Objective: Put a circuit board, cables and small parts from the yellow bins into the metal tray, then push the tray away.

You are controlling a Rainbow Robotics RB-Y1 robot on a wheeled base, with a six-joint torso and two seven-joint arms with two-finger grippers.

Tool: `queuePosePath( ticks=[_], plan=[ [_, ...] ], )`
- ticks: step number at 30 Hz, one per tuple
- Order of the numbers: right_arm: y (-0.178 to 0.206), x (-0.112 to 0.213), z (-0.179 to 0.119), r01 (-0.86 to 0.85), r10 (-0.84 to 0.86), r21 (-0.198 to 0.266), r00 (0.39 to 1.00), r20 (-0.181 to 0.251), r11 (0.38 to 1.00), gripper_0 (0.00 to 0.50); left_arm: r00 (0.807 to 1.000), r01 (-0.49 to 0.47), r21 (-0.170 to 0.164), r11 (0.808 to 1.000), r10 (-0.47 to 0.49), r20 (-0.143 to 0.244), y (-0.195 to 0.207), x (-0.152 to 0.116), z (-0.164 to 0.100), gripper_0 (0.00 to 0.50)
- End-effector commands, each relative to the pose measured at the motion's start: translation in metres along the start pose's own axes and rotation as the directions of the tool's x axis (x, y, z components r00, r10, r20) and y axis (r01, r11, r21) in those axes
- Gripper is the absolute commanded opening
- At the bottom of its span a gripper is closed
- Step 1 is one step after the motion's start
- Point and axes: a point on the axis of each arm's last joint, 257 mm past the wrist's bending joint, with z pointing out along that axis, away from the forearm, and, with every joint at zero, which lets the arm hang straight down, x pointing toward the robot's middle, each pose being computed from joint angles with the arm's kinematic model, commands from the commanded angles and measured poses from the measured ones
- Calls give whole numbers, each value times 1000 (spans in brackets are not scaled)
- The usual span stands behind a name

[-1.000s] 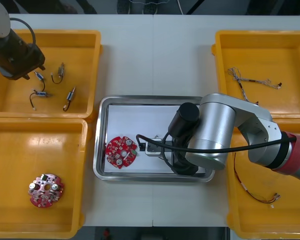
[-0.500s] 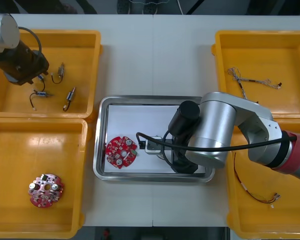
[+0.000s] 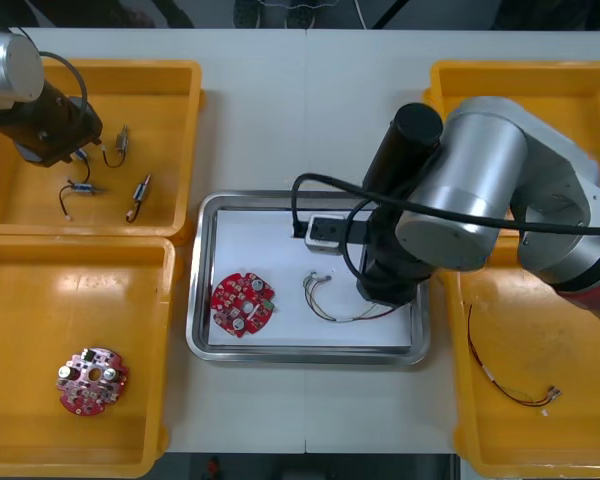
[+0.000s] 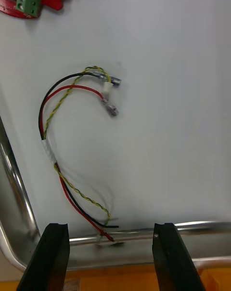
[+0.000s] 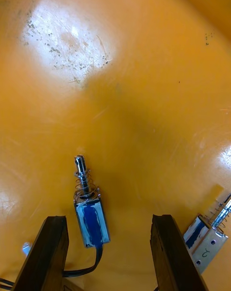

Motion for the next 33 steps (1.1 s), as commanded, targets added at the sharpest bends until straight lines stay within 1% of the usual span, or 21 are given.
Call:
queuePosePath(
  ticks=[1,6,7,9,11,13,14,15,17,18,20,21,23,24,27,33],
  plan=[
    [-17,-11,-32,-75,73,22,996,58,997,500,1000,-25,6,1000,25,-7,0,11,9,500],
    [-35,3,-57,-125,123,46,991,45,991,500,1000,-26,-3,1000,26,-12,7,15,14,500],
    [-42,6,-64,-141,138,60,989,45,988,500,999,-30,-2,1000,30,-14,8,16,15,500],
    [-53,4,-75,-163,157,81,985,71,983,500,999,-29,-8,1000,29,-17,12,18,16,500],
    [-69,1,-90,-199,187,111,976,109,974,500,999,-31,-6,1000,31,-14,11,18,17,500],
    [-82,1,-102,-228,210,137,968,136,964,500,999,-32,-7,999,31,-15,12,18,17,500],
    [-86,2,-105,-237,217,145,966,142,961,500,999,-32,-6,999,32,-14,11,18,17,500],
    [-94,3,-112,-252,228,162,961,155,954,500,999,-32,-7,999,31,-15,12,18,17,500],
    [-108,6,-123,-280,248,201,954,170,939,500,999,-32,-4,999,32,-12,11,17,17,500],
    [-112,7,-126,-286,252,212,952,172,935,500,999,-32,-3,999,32,-12,11,18,17,500],
    [-124,13,-134,-306,268,253,948,173,918,500,999,-34,-1,999,34,-11,10,17,17,500],
    [-128,16,-135,-312,275,263,946,170,913,500,999,-35,-2,999,35,-9,11,16,17,477],
    [-138,27,-138,-337,301,297,940,161,893,500,999,-41,2,999,41,-5,9,16,17,46],
    [-141,30,-139,-345,310,302,937,158,888,500,999,-43,3,999,43,-4,8,16,17,3],
    [-153,46,-141,-387,356,311,922,151,868,500,999,-53,2,999,53,3,7,16,19,0],
    [-179,78,-155,-493,461,305,870,177,815,500,999,-53,9,999,53,5,5,17,19,0]
  ],
)
